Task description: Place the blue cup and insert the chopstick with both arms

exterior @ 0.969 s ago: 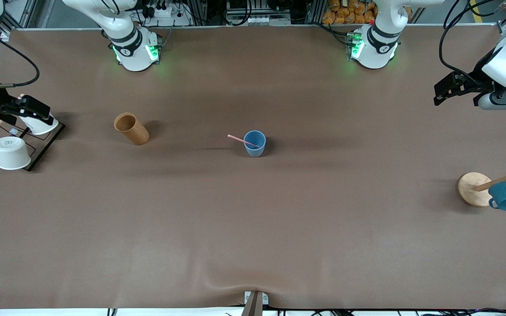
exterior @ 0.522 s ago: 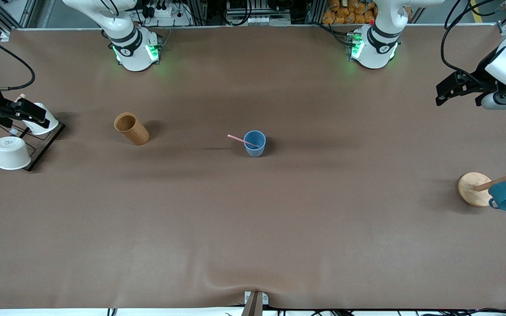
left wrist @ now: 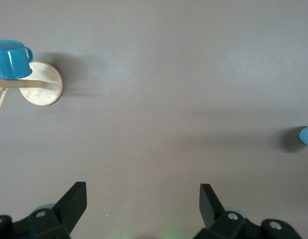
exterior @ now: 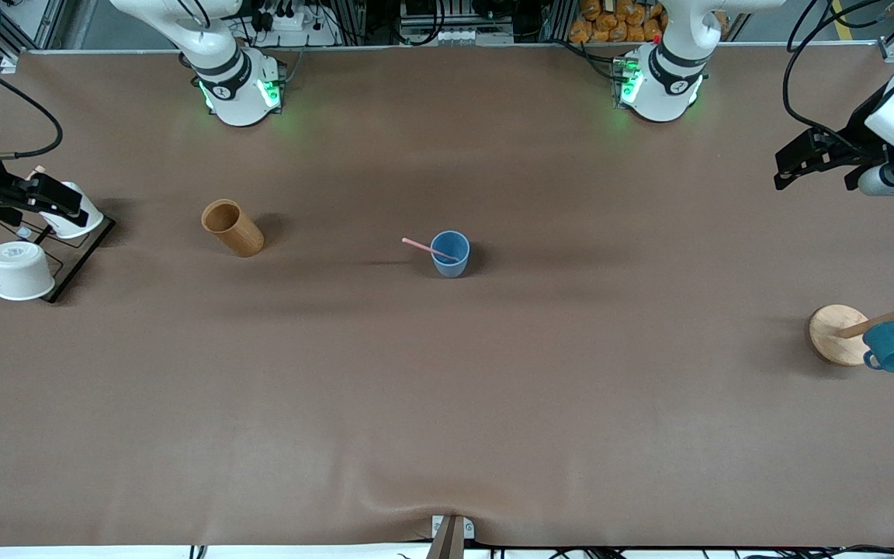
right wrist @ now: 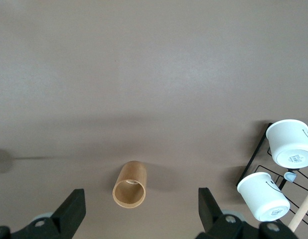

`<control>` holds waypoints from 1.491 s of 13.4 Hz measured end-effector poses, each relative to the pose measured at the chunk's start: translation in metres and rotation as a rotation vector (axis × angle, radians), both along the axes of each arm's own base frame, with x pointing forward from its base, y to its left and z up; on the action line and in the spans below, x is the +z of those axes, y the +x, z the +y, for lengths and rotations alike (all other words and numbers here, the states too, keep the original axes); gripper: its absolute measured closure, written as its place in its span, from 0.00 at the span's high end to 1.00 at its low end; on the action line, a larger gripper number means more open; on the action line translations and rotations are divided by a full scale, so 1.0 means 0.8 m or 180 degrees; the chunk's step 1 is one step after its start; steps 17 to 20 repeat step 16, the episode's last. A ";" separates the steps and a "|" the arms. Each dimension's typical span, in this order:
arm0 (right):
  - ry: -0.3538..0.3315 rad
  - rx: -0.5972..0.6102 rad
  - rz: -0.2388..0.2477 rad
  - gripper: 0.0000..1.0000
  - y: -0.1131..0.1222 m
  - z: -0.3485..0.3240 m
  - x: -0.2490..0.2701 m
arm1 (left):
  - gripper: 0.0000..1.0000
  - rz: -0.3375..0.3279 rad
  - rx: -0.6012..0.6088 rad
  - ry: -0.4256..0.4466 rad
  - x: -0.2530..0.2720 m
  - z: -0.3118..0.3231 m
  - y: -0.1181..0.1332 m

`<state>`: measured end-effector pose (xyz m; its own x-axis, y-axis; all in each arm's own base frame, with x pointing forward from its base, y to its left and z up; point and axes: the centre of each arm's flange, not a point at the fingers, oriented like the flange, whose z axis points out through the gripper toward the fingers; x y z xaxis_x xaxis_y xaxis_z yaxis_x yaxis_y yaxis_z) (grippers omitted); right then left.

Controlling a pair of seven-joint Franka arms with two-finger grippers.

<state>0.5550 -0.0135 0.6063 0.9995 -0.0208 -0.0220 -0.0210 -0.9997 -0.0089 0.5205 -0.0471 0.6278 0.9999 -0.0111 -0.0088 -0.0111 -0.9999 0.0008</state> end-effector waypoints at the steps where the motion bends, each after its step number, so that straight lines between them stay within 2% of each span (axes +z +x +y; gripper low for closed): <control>1: -0.0009 0.0007 -0.0002 1.00 0.000 0.001 0.000 | 1.00 0.0002 0.0000 0.0000 0.000 0.000 0.000; 20: -0.0025 0.0022 -0.0011 1.00 0.000 0.003 0.002 | 1.00 -0.0009 0.0011 -0.0001 0.002 0.002 0.001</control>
